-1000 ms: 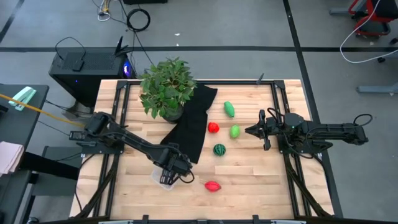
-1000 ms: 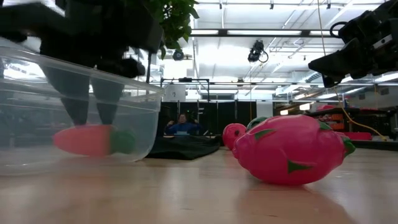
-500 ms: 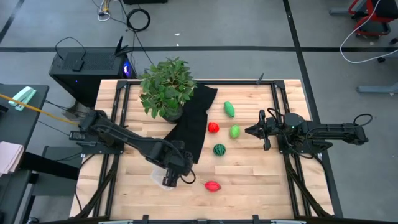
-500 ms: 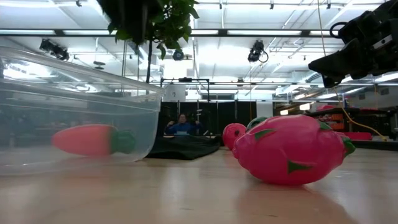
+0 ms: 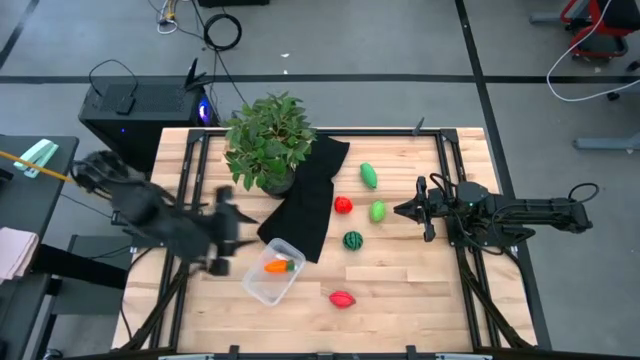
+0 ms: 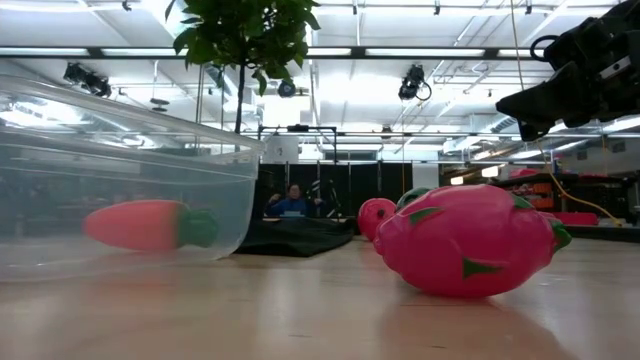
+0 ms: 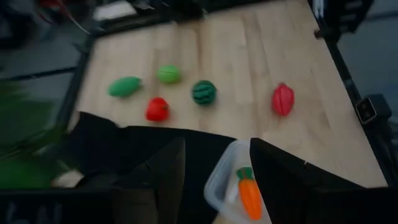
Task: Pick and placing Produce into tupperware
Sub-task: Put the green corn into the transparent bin
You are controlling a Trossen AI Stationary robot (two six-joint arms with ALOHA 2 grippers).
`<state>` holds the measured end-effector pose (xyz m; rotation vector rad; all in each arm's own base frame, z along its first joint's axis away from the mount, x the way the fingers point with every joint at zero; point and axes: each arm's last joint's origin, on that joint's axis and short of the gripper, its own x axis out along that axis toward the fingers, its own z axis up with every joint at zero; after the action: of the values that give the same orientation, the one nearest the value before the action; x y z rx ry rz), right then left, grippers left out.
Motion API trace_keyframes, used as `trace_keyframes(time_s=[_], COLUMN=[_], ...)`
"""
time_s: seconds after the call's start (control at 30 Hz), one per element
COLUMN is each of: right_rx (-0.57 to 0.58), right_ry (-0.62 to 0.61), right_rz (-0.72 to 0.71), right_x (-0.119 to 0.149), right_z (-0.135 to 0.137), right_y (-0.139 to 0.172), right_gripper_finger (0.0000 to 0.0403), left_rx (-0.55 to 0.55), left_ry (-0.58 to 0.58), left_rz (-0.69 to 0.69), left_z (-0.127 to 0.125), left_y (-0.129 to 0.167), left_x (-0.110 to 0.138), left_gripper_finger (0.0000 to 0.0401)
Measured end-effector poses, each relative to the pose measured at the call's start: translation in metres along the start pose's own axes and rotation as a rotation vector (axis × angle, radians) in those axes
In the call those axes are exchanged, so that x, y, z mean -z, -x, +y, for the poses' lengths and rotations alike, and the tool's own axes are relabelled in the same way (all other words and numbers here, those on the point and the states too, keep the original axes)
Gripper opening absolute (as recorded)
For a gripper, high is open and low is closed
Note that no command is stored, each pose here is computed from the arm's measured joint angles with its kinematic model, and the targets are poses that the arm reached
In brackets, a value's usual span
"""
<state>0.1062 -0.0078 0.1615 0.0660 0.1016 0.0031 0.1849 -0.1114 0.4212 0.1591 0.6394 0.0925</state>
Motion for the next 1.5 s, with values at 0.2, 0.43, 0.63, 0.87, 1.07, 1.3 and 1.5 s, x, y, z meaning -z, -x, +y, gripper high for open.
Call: trace_keyframes(time_s=[0.2,0.43,0.63,0.87,1.07,1.3,1.5], right_rx=[0.004,0.004,0.004,0.004,0.004,0.004,0.004], right_ry=[0.003,0.003,0.003,-0.004,-0.004,-0.002,-0.002], right_rz=[0.0,0.0,0.0,0.0,0.001,0.001,0.001], right_x=[0.0,0.0,0.0,0.0,0.0,0.0,0.0], right_z=[0.0,0.0,0.0,0.0,0.0,0.0,0.0], right_y=[0.0,0.0,0.0,0.0,0.0,0.0,0.0], right_gripper_finger=[0.0041,0.0041,0.0041,0.0041,0.0041,0.0041,0.0041], left_rx=[0.072,0.329,0.307,0.276,0.275,0.267,0.219], left_ry=[0.049,0.068,0.055,0.068,0.101,0.188,0.21], left_rz=[-0.245,-0.555,-0.668,-0.677,-0.633,-0.654,-0.697], left_z=[0.011,0.01,0.024,0.047,0.049,0.049,0.049], left_y=[0.03,0.011,-0.016,-0.039,-0.052,-0.062,-0.07], left_x=[0.031,0.076,0.106,0.124,0.157,0.198,0.224], left_gripper_finger=[0.018,0.0176,0.0172,0.0172,0.0172,0.0171,0.0171])
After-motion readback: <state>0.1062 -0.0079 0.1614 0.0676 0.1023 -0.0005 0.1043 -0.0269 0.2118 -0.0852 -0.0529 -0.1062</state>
